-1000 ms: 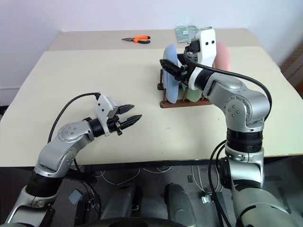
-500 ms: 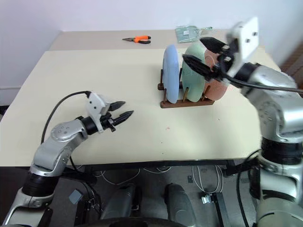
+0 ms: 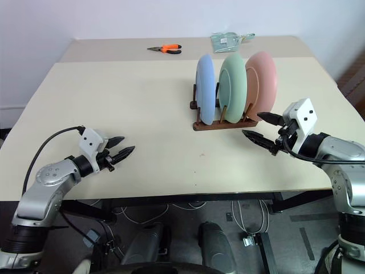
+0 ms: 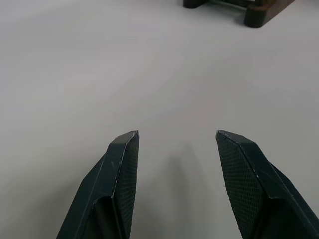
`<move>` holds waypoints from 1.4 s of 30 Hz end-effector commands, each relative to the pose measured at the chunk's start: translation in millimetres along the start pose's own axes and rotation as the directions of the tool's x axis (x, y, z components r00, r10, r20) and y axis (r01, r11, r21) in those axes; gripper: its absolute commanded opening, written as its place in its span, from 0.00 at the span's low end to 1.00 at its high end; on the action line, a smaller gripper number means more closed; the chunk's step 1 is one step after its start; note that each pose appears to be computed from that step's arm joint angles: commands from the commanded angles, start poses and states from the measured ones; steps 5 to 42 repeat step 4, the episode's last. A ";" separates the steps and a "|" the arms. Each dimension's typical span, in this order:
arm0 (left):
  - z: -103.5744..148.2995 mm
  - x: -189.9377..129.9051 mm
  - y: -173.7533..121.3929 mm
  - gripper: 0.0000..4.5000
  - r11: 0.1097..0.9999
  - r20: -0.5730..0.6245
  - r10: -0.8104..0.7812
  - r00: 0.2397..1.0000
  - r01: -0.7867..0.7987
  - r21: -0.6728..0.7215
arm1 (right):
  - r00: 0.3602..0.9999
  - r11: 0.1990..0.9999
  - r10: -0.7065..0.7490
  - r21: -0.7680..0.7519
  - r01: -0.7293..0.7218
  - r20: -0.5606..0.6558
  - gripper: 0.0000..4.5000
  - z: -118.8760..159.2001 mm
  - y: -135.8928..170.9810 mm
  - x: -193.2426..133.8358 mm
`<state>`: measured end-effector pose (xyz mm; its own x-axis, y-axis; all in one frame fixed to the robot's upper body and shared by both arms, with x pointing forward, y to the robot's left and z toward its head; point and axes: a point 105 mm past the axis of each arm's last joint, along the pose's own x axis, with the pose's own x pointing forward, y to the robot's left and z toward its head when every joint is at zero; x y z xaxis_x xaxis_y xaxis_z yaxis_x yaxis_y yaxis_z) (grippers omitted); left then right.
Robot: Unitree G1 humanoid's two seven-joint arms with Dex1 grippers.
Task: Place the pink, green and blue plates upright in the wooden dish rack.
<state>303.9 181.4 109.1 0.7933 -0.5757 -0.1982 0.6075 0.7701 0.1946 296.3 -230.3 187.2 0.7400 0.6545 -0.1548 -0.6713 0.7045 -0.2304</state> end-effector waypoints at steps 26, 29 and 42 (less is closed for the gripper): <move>9.0 1.1 -9.0 0.56 0.999 0.039 -0.002 0.999 0.000 0.038 | 1.000 1.000 -0.007 0.002 0.007 0.015 0.79 -2.1 -0.1 1.3; 9.0 1.1 -9.0 0.56 0.999 0.039 -0.002 0.999 0.000 0.038 | 1.000 1.000 -0.007 0.002 0.007 0.015 0.79 -2.1 -0.1 1.3; 9.0 1.1 -9.0 0.56 0.999 0.039 -0.002 0.999 0.000 0.038 | 1.000 1.000 -0.007 0.002 0.007 0.015 0.79 -2.1 -0.1 1.3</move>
